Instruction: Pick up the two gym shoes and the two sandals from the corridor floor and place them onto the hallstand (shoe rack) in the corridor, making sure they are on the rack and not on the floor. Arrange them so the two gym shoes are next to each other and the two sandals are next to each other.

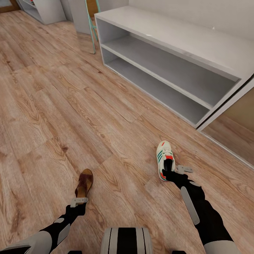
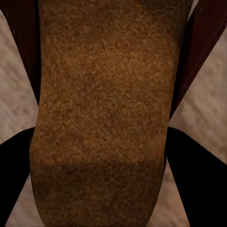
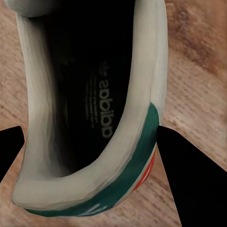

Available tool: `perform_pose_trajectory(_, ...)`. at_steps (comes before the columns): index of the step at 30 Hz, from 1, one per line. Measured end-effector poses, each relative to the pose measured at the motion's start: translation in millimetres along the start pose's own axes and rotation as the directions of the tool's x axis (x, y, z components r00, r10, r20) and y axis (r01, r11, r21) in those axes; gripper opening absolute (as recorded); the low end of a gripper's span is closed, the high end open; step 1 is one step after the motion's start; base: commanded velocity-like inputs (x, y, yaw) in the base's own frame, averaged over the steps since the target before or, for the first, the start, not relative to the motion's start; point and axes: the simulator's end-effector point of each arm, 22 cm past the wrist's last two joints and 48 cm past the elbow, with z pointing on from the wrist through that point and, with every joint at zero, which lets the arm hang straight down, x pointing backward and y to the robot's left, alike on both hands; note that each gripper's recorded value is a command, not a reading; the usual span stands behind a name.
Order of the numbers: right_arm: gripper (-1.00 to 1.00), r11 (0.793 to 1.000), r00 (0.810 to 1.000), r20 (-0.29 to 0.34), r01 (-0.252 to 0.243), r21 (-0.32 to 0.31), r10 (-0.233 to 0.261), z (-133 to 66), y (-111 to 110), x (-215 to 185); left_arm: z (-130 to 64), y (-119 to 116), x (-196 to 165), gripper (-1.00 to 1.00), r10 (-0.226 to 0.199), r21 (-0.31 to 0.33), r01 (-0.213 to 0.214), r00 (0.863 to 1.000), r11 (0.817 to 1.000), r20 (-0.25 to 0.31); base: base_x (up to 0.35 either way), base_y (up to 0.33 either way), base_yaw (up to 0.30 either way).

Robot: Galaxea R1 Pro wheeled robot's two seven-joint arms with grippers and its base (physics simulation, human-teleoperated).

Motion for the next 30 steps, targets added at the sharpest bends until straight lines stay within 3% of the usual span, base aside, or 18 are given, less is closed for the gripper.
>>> perform_pose_trajectory(17, -1.0, 1.0, 1.0, 0.0, 0.0, -0.001, 0.0, 0.0, 0.6, 0.2, 0.0, 0.5, 0.1, -1.0, -0.001, -0.002, 0.001, 1.0, 1.0, 0.0, 0.0, 0.0, 0.0)
perform_pose_trajectory(26, -1.0, 1.0, 0.999, 0.036, -0.002, -0.009, 0.002, -12.7, 4.2, -18.8, -5.3, -2.3, -28.3, -1.0, -0.005, 0.0, 0.005, 0.999, 1.0, 0.046, 0.0, 0.0, 0.0)
perform_pose_trajectory(30, -1.0, 1.0, 0.999, 0.051, -0.001, -0.014, 0.002, -18.6, 6.9, -26.8, -2.1, -6.8, -58.9, -1.0, -0.014, 0.006, 0.014, 1.0, 1.0, 0.027, 0.0, 0.0, 0.0)
